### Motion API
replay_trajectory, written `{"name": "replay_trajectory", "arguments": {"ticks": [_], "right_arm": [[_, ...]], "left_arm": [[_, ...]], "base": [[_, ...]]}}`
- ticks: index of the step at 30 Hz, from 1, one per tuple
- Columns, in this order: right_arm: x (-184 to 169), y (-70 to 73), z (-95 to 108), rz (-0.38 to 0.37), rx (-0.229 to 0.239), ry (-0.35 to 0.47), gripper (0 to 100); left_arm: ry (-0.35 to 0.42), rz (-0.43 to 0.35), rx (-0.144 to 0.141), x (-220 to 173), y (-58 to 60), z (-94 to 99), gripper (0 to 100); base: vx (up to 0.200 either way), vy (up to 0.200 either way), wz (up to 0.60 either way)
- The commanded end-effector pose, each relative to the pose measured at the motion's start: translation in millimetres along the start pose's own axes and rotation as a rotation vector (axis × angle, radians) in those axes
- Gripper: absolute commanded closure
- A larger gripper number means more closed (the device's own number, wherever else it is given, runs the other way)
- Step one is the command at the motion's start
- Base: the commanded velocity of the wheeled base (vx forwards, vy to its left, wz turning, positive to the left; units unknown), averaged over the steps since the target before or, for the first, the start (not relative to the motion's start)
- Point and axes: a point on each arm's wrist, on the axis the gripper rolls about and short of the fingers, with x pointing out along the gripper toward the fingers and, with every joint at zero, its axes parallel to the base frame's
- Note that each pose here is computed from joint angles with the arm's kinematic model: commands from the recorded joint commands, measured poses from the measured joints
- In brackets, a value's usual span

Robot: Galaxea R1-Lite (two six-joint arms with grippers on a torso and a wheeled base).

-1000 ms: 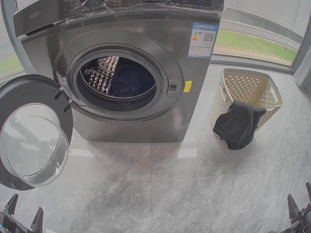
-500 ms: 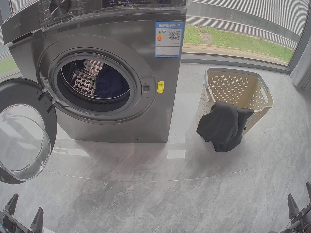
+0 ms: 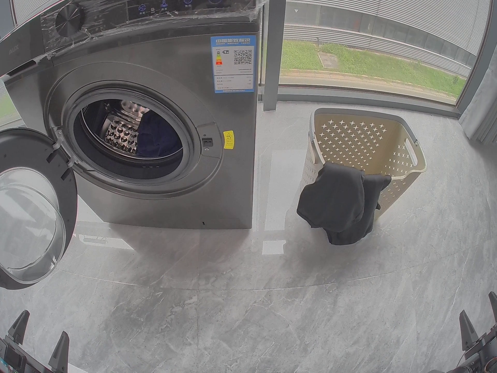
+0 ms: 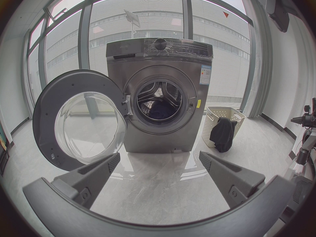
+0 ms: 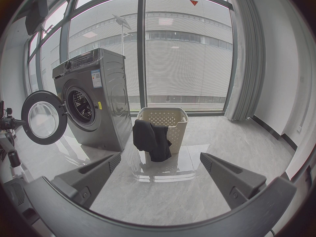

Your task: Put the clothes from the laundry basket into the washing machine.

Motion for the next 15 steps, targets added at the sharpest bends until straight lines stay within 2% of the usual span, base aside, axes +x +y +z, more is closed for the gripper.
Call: {"name": "replay_trajectory", "arguments": {"ticks": [1, 2, 8, 15], "right_arm": [[0.7, 0.0, -5.0, 0.0, 0.0, 0.01, 0], [0.7, 0.0, -5.0, 0.0, 0.0, 0.01, 0], [0.7, 0.1, -5.0, -0.001, 0.0, 0.01, 0], [0.7, 0.1, -5.0, -0.003, -0.002, 0.01, 0]], "left_arm": [[0.007, 0.002, 0.0, 0.5, -0.1, -3.7, 0], [0.007, 0.002, 0.0, 0.5, -0.1, -3.7, 0], [0.007, 0.002, 0.0, 0.5, -0.1, -3.7, 0], [0.009, 0.002, -0.005, 0.7, 0.0, -3.7, 0]], "base": [[0.0, -0.2, 0.0], [0.0, -0.2, 0.0], [0.0, 0.0, 0.0], [0.2, 0.0, 0.0]]}}
